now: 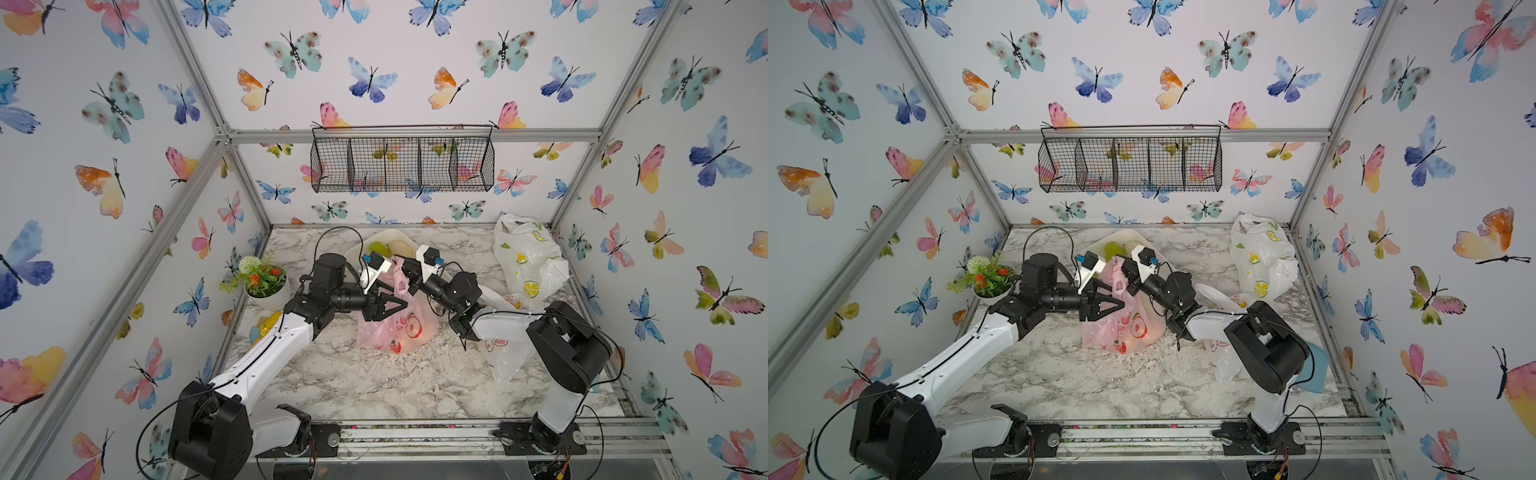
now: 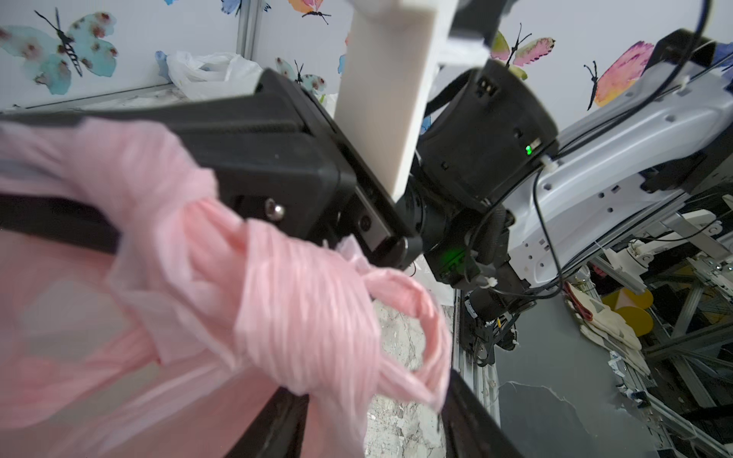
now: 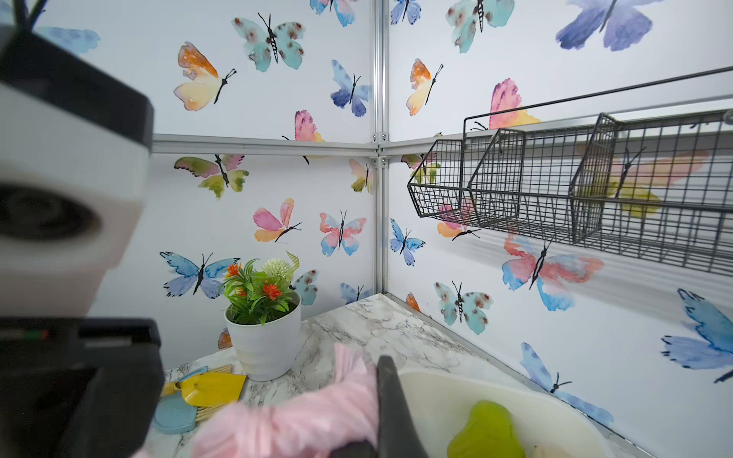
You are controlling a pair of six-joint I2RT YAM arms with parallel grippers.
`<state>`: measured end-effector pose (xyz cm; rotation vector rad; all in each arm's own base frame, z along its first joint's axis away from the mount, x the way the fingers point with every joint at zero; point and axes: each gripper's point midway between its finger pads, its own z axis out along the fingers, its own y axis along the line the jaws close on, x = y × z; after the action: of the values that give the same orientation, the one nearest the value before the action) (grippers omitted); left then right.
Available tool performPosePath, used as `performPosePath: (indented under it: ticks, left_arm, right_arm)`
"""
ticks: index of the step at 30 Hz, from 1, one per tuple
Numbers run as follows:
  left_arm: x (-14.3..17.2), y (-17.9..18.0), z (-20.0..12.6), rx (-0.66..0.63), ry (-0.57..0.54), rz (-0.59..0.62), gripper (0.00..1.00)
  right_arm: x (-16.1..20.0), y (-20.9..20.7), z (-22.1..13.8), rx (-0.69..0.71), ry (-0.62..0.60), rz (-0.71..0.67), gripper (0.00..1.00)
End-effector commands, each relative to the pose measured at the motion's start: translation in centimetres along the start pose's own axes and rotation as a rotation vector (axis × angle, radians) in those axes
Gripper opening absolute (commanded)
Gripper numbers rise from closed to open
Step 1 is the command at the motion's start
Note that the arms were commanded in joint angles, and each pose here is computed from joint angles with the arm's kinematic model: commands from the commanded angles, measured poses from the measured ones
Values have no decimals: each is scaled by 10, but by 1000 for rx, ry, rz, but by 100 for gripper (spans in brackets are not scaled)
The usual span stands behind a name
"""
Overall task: Place the pears into plastic bags & tie knots
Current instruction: Tie the plastic bag at the center of the board.
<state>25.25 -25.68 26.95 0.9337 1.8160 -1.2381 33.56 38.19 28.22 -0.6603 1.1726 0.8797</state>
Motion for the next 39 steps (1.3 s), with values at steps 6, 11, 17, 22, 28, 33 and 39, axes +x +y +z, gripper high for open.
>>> performPosePath:
  ticks: [6, 11, 17, 22, 28, 33, 39]
  left_arm:
    - [-56, -9, -73, -122, -223, 74, 55]
    - [-64, 37, -59, -192, -307, 57, 56]
    - [-22, 39, -4, -141, -215, 18, 54]
    - [8, 15, 32, -46, -213, -47, 51]
    - [-7, 21, 1, -115, -280, -1, 53]
    - [-8, 29, -38, -191, -212, -19, 53]
    - [-28, 31, -53, -233, -237, 36, 54]
  right_arm:
    - [-39, 17, -10, -86, -162, 20, 2]
    - [-44, 28, -12, -128, -175, 31, 2]
    - [-60, 31, -12, -152, -223, 92, 3]
    - [-66, 37, -9, -208, -245, 152, 6]
    - [-45, 39, -18, -201, -172, 184, 10]
    - [-39, 37, -21, -186, -149, 199, 8]
    - [-39, 39, -20, -201, -150, 216, 6]
